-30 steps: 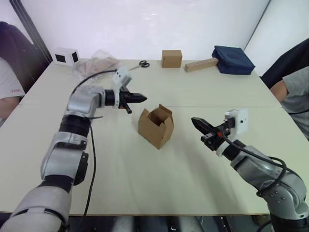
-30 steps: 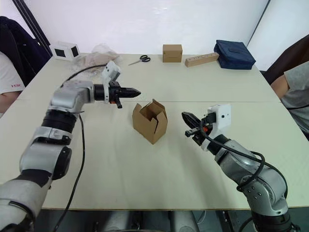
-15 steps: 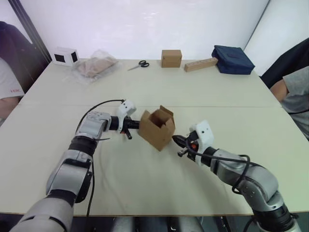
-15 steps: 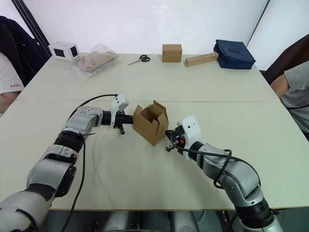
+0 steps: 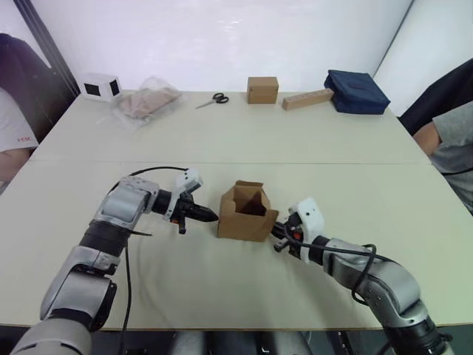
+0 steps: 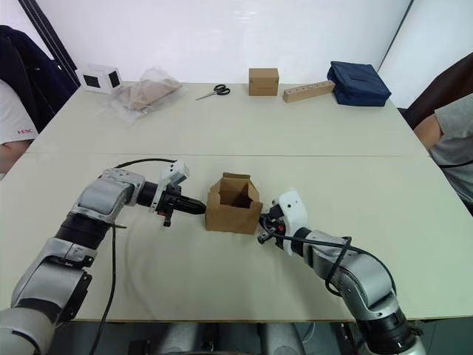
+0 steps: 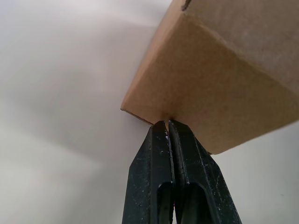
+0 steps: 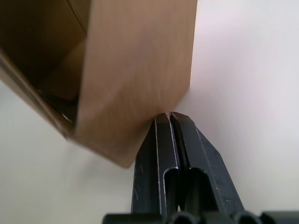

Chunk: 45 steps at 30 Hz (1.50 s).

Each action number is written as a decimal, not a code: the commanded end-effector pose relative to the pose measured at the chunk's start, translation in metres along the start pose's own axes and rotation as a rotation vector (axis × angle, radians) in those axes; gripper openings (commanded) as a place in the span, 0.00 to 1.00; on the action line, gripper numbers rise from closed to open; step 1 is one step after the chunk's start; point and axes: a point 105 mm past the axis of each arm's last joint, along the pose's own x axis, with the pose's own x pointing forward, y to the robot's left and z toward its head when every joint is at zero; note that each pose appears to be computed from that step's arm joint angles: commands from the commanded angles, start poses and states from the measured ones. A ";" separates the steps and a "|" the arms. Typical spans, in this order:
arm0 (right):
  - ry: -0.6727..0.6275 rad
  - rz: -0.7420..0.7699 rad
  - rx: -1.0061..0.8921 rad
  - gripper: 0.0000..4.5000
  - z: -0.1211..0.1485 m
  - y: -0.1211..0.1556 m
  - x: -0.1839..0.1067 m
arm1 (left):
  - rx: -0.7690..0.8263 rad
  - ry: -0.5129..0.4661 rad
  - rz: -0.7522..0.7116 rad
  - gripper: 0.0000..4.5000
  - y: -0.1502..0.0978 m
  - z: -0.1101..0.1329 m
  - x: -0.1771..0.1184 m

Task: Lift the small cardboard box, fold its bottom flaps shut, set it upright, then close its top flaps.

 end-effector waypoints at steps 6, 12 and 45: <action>-0.053 -0.006 -0.099 0.00 0.020 0.001 -0.001 | 0.033 0.036 0.072 0.01 0.011 -0.012 -0.023; -0.257 -0.135 -0.115 0.00 0.060 -0.022 -0.016 | 0.020 -0.211 0.058 0.01 0.005 0.027 -0.053; -0.206 0.136 -0.124 0.00 0.029 0.002 0.009 | -0.055 -0.215 -0.050 0.01 -0.015 0.013 0.011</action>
